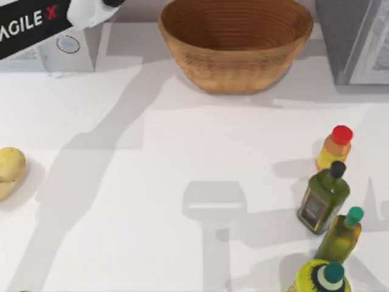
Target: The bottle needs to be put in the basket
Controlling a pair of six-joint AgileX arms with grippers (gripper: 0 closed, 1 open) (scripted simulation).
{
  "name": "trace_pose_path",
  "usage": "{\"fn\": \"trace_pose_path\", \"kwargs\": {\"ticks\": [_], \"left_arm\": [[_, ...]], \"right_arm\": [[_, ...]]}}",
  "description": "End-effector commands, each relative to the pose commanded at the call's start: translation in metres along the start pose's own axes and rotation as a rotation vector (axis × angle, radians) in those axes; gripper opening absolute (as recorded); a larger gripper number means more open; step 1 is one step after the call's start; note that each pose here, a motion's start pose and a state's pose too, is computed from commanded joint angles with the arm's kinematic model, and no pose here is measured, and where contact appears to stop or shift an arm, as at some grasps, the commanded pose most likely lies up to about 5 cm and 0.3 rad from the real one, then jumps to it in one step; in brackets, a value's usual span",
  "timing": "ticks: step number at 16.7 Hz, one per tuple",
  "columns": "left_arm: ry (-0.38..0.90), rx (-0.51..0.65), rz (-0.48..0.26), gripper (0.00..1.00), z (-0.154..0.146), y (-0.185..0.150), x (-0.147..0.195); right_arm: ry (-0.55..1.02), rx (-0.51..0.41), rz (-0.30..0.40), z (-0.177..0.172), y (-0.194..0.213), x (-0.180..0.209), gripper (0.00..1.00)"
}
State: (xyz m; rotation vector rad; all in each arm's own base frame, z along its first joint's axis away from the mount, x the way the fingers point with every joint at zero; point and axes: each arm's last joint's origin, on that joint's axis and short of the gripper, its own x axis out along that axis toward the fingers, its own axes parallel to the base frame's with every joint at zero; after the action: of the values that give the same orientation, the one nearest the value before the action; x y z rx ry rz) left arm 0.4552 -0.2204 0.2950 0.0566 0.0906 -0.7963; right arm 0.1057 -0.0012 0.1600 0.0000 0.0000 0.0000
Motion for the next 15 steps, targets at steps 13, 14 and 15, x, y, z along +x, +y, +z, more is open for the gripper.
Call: {"fn": "trace_pose_path", "kwargs": {"ticks": [13,14,15], "left_arm": [[-0.001,0.001,0.002,0.00,-0.009,0.001,0.019],[-0.001,0.001,0.002,0.00,-0.010,0.001,0.022],[-0.002,0.002,0.002,0.00,-0.012,0.001,0.025]], "right_arm": [[0.000,0.000,0.000,0.000,0.000,0.000,1.00],[0.000,0.000,0.000,0.000,0.000,0.000,1.00],[0.000,0.000,0.000,0.000,0.000,0.000,1.00]]}}
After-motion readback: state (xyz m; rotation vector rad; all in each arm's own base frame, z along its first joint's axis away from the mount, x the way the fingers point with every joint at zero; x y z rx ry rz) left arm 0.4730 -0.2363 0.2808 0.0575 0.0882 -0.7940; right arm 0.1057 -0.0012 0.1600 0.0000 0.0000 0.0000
